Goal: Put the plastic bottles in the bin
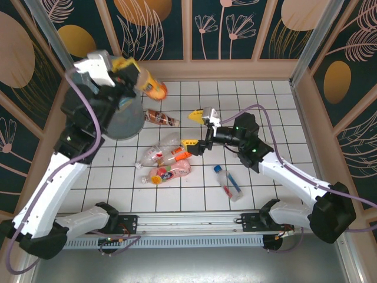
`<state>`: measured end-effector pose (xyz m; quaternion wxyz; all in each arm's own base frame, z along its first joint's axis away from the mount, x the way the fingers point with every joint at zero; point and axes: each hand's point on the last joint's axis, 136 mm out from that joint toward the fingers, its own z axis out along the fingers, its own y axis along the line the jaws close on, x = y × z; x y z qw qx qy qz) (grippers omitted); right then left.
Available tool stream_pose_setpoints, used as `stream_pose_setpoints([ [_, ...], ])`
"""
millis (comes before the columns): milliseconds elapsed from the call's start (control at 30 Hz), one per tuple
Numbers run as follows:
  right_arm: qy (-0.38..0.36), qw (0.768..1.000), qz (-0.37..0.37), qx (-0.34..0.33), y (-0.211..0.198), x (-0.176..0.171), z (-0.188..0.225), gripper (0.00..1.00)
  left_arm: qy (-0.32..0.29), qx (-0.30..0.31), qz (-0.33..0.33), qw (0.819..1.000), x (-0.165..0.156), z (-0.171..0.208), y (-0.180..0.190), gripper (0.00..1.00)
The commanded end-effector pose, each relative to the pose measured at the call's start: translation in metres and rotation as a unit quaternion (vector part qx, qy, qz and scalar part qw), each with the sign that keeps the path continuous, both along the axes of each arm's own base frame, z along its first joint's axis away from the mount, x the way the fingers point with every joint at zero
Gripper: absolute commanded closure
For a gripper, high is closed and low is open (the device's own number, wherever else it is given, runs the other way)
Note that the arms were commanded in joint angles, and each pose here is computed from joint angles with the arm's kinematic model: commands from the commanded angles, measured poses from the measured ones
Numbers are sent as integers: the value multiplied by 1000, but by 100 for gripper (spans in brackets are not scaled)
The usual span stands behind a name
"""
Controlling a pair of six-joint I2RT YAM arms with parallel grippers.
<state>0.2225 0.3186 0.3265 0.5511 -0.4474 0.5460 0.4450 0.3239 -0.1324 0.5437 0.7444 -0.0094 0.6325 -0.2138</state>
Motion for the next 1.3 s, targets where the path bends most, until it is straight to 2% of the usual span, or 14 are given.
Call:
stream_pose_setpoints([
  [0, -29, 1000, -8, 10, -1, -3, 19, 1, 10, 48, 141, 989, 25, 11, 56, 100],
  [133, -30, 1000, -4, 5, 1, -7, 19, 1, 34, 83, 206, 974, 57, 8, 88, 100],
  [267, -33, 999, -6, -4, 2, -8, 17, 1, 80, 113, 244, 960, 90, -29, 115, 100],
  [367, -34, 999, -9, -11, 2, -9, 14, 1, 117, 107, 259, 953, 108, -63, 142, 100],
  [533, -33, 999, -7, -25, 5, -11, 6, 1, 166, 104, 288, 937, 123, -117, 182, 100],
  [767, -23, 999, -7, -46, 11, -10, -11, 1, 200, 97, 276, 935, 128, -191, 190, 100],
  [933, -19, 997, 0, -68, 19, -13, -25, 1, 243, 116, 282, 921, 134, -231, 195, 89],
  [1033, -19, 996, 1, -83, 23, -14, -33, 1, 249, 116, 282, 919, 135, -237, 195, 82],
  [1167, -18, 995, 0, -96, 26, -14, -42, 1, 238, 113, 274, 925, 133, -229, 192, 61],
  [1267, -21, 995, -1, -100, 28, -14, -43, 1, 225, 109, 268, 931, 128, -213, 189, 40],
])
